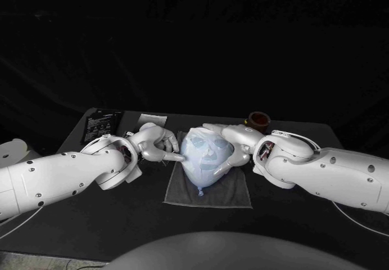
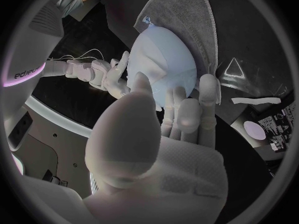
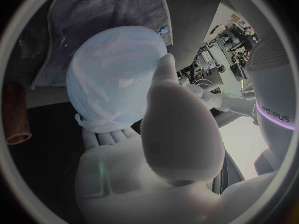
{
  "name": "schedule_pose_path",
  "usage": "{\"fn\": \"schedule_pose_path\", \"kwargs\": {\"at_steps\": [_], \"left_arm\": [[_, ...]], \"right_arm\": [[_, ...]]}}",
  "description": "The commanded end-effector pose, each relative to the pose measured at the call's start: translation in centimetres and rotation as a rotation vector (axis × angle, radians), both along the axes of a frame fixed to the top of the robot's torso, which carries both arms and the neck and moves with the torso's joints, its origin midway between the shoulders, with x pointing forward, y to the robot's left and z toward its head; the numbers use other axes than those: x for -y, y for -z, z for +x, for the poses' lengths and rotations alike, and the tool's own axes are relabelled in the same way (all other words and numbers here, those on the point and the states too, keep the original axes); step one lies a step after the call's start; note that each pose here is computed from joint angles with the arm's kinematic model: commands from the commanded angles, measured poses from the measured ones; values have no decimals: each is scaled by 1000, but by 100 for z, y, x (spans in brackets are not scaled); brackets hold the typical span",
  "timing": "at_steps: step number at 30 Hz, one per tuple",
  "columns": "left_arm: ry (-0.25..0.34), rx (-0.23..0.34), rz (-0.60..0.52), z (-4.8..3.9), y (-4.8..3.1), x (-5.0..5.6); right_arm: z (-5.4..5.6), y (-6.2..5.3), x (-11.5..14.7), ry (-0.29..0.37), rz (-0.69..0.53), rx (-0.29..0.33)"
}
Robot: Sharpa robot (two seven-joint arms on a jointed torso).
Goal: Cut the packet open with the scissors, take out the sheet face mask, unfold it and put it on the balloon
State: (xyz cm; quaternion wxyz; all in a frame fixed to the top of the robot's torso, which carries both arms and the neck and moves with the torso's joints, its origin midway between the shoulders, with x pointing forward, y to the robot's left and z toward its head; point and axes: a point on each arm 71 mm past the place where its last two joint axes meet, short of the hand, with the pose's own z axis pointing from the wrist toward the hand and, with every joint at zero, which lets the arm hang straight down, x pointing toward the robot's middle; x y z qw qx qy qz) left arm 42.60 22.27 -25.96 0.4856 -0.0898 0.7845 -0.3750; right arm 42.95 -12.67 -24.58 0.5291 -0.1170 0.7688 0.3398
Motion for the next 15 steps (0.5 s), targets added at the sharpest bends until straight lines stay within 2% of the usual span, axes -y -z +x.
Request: {"fn": "schedule_pose_path", "kwargs": {"at_steps": [1, 7, 15], "left_arm": [[10, 36, -24, -5, -29, 70], [0, 34, -39, -9, -28, 124], [-21, 41, -49, -3, -42, 139]], "right_arm": [[-26, 38, -6, -7, -15, -16], [-33, 38, -8, -8, -15, -17], [-38, 38, -9, -8, -16, -19]]}}
